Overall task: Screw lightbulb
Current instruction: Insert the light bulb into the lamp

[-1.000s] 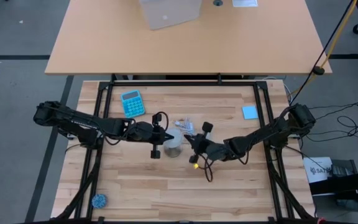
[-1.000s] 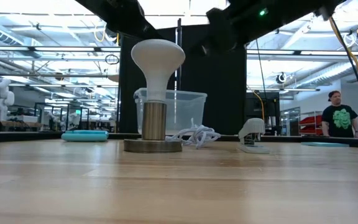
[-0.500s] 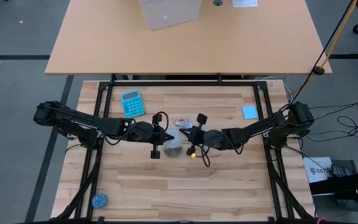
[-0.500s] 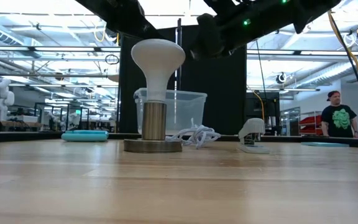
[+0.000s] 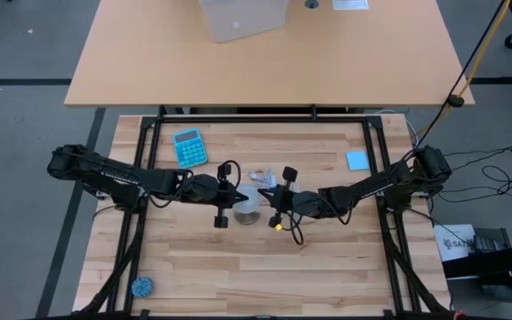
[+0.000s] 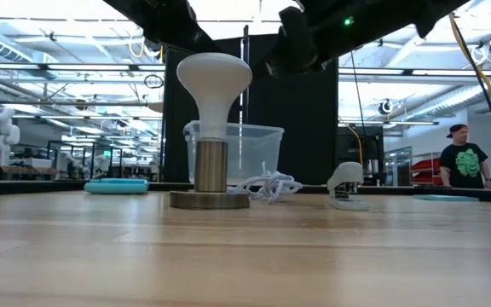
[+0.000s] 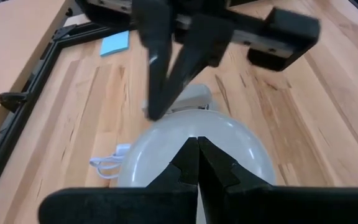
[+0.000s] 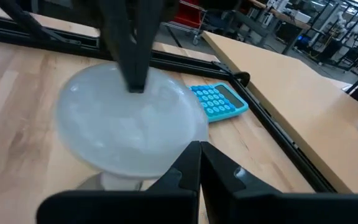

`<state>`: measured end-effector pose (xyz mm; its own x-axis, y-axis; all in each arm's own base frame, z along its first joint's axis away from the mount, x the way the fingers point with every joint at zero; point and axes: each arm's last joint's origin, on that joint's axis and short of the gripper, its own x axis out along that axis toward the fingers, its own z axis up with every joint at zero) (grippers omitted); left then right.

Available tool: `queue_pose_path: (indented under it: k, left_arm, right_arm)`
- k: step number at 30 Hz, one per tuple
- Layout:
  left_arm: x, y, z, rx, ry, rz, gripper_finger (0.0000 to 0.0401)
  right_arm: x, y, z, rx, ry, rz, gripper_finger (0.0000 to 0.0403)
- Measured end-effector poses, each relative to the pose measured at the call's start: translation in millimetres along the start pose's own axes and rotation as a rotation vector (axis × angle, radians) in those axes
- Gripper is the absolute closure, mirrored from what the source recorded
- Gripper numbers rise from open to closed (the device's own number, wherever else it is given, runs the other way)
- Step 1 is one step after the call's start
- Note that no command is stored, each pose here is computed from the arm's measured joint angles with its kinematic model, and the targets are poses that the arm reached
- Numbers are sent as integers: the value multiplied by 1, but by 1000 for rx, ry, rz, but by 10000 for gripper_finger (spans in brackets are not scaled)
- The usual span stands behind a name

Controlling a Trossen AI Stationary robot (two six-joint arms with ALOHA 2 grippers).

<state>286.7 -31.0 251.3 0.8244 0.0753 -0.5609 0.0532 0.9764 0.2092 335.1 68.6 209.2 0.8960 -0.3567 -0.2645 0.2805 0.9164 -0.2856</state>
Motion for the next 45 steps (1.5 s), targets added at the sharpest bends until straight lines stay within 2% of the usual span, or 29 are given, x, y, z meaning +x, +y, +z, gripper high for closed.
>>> queue_pose_path:
  k: [3, 8, 10, 13, 22, 32, 39, 45]
  left_arm:
    - [0, 1, -1, 1, 8, 17, 401]
    - [1, 3, 1, -6, -4, 36, 401]
    - [1, 4, 0, -6, 5, 37, 401]
    - [1, 5, 0, -9, 1, 39, 401]
    - [0, 0, 0, -1, 2, 20, 401]
    - [0, -3, 0, -8, 1, 10, 401]
    - [0, -3, 1, -13, 0, 9, 401]
    - [-1, -4, 0, -12, 1, -1, 401]
  right_arm:
    - [-6, 10, 1, -9, -8, 46, 403]
    - [-15, 29, -3, -43, -4, 232, 403]
    - [-16, 30, 1, -21, -26, 251, 403]
    - [-17, 29, 0, -8, -14, 209, 403]
    - [-12, 18, -5, -25, 37, -23, 403]
    - [7, -13, -8, 1, 68, -131, 403]
    - [16, -23, -3, 12, 17, -37, 403]
    - [17, -21, 2, -5, 17, 26, 403]
